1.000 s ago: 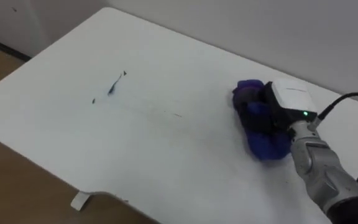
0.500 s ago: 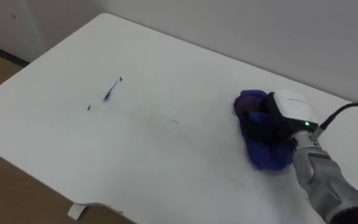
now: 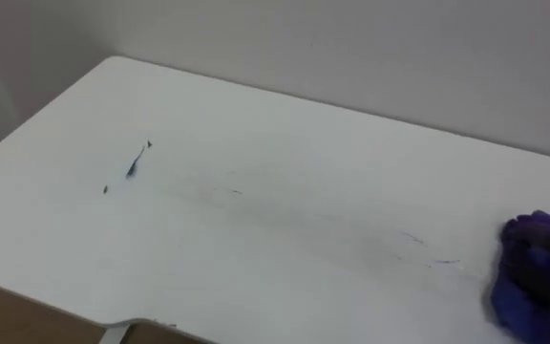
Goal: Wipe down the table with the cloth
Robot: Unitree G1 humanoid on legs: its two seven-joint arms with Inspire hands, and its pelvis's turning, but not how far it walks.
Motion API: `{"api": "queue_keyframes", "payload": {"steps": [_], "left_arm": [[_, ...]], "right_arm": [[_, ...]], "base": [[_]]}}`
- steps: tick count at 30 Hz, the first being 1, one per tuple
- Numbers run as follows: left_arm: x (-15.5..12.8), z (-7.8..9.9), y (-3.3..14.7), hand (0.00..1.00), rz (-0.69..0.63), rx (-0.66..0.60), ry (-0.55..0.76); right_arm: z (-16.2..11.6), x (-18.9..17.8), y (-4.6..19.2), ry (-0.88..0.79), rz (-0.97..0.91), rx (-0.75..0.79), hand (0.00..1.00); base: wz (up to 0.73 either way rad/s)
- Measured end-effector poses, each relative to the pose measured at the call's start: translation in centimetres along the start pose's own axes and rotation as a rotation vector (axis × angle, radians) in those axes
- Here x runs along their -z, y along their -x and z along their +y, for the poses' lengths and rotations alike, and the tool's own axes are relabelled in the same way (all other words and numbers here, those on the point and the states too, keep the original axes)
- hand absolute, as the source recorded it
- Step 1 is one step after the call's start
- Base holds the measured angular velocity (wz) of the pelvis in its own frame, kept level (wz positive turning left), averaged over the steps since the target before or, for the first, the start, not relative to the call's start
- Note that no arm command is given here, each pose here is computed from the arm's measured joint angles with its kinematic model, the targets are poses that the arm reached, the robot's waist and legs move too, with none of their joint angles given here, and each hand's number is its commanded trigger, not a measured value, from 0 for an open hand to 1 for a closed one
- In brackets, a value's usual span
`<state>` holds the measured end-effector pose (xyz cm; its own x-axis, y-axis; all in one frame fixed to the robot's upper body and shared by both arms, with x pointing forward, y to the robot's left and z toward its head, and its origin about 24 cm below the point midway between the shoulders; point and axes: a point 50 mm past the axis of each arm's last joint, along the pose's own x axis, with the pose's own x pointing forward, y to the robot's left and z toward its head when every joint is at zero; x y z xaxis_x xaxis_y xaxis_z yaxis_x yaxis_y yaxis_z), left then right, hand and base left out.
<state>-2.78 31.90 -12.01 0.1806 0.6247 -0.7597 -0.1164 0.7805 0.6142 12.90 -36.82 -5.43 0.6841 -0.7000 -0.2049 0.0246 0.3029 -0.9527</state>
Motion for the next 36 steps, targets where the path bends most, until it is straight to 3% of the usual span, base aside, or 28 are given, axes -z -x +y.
{"api": "queue_keyframes", "payload": {"steps": [7,26,27,29,30,31,36], "left_arm": [[0.8,0.6,0.1,0.0,0.02,-0.021,0.018],[0.7,-0.9,0.3,0.0,0.014,0.052,-0.019],[0.5,-1.1,0.3,0.0,0.007,0.061,-0.029],[0.4,-1.3,0.3,0.0,-0.002,0.069,-0.037],[0.3,-1.4,0.2,0.0,-0.004,0.067,-0.036],[0.3,-1.4,0.2,0.0,-0.003,0.066,-0.035],[-0.2,-1.7,0.1,0.0,-0.02,0.066,-0.038]], "right_arm": [[-1.1,2.7,0.2,0.026,0.078,0.014,1.0],[-1.4,0.0,-0.1,0.112,-0.035,0.031,1.0],[-1.5,-0.3,-0.1,0.125,-0.059,0.031,0.94],[-1.4,-1.2,0.0,0.136,-0.101,0.028,0.19],[-1.3,-1.8,0.1,0.136,-0.135,0.023,0.06],[-1.3,-2.2,0.2,0.137,-0.153,0.022,0.0],[-0.9,-4.4,0.9,0.116,-0.264,0.014,0.0]], "base": [[-0.01],[-0.05],[0.0],[-0.08],[-0.1],[-0.1],[-0.06]]}}
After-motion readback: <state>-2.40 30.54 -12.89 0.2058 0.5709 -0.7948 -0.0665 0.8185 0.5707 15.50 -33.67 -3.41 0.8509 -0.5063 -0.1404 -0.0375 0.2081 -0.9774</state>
